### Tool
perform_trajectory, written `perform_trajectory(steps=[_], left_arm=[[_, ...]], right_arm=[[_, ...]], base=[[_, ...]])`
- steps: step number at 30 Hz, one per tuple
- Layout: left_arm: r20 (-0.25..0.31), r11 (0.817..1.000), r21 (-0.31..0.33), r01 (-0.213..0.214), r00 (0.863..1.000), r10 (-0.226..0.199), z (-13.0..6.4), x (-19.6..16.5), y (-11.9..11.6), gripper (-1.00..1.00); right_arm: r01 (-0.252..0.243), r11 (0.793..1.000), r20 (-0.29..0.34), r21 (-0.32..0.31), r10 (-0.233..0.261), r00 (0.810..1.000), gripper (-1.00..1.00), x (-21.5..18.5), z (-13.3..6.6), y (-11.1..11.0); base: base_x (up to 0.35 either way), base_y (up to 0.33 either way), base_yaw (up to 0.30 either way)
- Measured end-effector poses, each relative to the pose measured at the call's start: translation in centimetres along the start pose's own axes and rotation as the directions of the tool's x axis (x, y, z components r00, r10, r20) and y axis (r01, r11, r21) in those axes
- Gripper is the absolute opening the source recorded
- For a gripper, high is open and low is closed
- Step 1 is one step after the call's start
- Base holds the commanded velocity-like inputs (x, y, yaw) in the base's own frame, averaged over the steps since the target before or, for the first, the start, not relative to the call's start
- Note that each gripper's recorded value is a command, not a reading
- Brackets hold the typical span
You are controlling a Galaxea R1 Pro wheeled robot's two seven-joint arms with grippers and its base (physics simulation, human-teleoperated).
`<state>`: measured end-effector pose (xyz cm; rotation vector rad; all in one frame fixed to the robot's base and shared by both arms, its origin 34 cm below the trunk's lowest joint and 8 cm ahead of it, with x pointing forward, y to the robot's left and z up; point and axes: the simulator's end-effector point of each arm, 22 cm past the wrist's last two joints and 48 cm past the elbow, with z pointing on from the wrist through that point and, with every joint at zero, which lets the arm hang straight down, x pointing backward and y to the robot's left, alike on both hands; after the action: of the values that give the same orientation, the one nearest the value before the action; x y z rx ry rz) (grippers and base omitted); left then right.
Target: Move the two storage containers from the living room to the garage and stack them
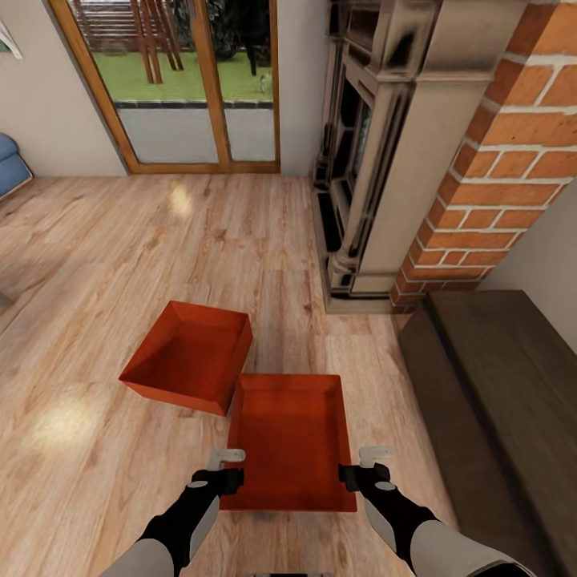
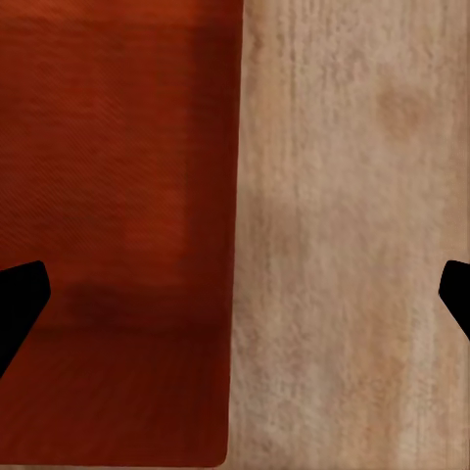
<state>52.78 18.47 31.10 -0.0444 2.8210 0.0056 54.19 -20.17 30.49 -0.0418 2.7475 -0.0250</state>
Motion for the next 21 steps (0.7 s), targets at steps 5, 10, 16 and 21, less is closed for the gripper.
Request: perform_trajectory(steps=[5, 10, 16, 21], left_arm=[[0.008, 1.000, -0.003, 0.000, 1.000, 0.000, 0.9, 0.2, 0.2, 1.00], [0.018, 1.000, -0.004, 0.002, 1.000, -0.002, 1.8, 0.3, 0.2, 1.00], [0.021, 1.000, -0.006, 0.003, 1.000, -0.002, 2.9, 0.8, 0.3, 1.00], [0.021, 1.000, -0.006, 0.003, 1.000, -0.003, 3.8, 1.2, 0.3, 1.00]], right_arm=[[0.002, 1.000, -0.010, -0.002, -0.002, 1.000, 1.00, 0.9, 0.8, 0.2], [0.003, 1.000, -0.023, 0.000, -0.003, 1.000, 1.00, 2.0, 1.7, 0.2], [0.003, 1.000, -0.024, -0.001, -0.003, 1.000, 1.00, 2.8, 2.8, 0.3], [0.004, 1.000, -0.025, -0.001, -0.004, 1.000, 1.00, 3.3, 3.7, 0.3]], base=[[0.000, 0.000, 0.000], [0.000, 0.000, 0.000], [0.000, 0.000, 0.000], [0.000, 0.000, 0.000]])
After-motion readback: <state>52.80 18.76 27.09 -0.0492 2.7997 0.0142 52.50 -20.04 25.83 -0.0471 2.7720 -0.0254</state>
